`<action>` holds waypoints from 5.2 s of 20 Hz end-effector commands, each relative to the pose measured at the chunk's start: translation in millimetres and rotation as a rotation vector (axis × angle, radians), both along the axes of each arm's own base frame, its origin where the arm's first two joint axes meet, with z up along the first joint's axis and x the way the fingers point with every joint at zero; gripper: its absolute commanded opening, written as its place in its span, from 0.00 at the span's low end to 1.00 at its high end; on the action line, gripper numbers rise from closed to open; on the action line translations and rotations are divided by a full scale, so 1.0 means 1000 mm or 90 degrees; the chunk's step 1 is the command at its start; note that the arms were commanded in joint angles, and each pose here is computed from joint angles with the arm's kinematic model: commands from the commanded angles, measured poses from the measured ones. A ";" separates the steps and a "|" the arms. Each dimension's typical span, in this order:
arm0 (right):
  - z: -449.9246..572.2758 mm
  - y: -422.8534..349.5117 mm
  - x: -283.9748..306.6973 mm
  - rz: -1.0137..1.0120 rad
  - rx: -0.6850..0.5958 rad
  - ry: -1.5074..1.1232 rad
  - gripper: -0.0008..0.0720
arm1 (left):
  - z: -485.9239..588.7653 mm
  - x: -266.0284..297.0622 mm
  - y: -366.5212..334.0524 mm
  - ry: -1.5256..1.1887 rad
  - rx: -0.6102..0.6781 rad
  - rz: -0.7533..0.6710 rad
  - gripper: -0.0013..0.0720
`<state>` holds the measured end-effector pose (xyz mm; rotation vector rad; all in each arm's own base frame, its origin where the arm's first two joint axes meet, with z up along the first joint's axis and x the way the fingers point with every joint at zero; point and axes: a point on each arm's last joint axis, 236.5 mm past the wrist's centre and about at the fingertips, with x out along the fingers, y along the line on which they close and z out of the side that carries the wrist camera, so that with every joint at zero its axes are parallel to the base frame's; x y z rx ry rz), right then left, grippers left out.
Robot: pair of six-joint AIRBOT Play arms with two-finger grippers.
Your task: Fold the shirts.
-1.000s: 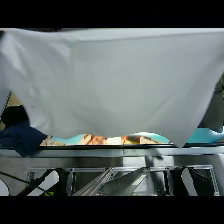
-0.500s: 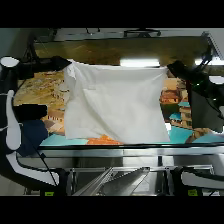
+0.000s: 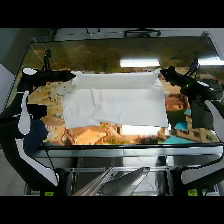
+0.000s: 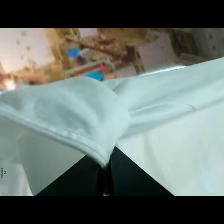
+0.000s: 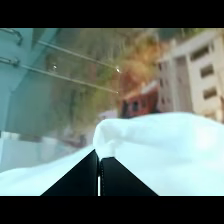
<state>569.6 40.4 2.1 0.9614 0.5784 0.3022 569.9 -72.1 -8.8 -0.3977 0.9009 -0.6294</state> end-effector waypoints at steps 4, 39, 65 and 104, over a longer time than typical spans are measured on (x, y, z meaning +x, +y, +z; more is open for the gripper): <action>-0.076 0.002 -0.028 -0.003 0.007 0.101 0.03 | -0.056 -0.016 -0.005 0.070 0.033 -0.041 0.04; -0.084 -0.068 -0.260 0.205 -0.075 0.331 0.58 | -0.065 -0.310 0.077 0.515 -0.013 0.061 0.42; -0.118 0.021 -0.276 0.398 -0.059 0.391 0.16 | -0.055 -0.273 -0.026 0.374 -0.108 -0.055 0.06; -0.098 -0.036 -0.021 0.150 -0.177 0.170 0.03 | -0.052 -0.006 0.046 0.253 -0.058 0.087 0.04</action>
